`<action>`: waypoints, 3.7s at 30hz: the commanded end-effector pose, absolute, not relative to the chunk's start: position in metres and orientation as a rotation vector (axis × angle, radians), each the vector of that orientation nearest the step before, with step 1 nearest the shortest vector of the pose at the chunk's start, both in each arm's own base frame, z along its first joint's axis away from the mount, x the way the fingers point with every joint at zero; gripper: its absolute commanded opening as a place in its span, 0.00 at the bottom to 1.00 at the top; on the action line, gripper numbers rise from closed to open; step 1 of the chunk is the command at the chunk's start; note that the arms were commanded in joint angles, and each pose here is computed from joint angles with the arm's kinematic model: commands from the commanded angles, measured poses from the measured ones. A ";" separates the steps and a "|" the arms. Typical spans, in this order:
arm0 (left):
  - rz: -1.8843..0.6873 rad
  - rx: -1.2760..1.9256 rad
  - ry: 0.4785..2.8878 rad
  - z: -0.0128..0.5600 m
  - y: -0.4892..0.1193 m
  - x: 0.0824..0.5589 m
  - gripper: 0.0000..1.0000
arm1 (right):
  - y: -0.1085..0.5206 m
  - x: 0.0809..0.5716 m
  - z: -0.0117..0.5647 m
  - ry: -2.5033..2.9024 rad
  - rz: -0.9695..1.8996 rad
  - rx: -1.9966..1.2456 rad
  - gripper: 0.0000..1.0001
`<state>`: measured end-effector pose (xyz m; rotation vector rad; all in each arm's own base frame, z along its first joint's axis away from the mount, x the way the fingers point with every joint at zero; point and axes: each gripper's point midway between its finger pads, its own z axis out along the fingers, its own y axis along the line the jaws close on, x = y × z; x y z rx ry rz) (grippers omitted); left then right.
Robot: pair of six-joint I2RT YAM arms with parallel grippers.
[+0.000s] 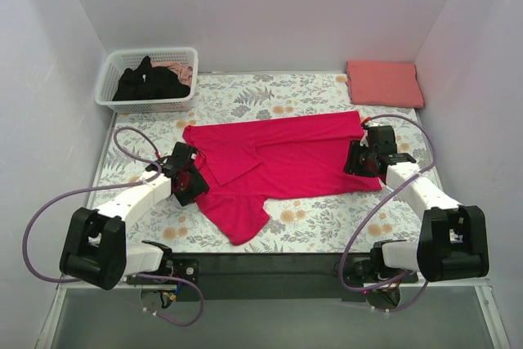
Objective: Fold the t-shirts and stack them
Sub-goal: Fold the tshirt
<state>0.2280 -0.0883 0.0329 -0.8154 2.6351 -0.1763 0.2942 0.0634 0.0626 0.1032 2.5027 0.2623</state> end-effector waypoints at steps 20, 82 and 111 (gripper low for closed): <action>0.187 -0.838 2.692 0.001 -0.059 0.202 0.35 | 0.032 0.291 0.060 2.498 0.013 0.162 0.50; 0.107 -0.740 2.661 0.016 -0.063 0.211 0.00 | -0.039 0.243 0.010 2.625 -0.087 0.814 0.45; 0.101 -0.730 2.686 0.011 -0.066 0.210 0.00 | -0.029 0.241 0.001 2.608 0.100 0.830 0.40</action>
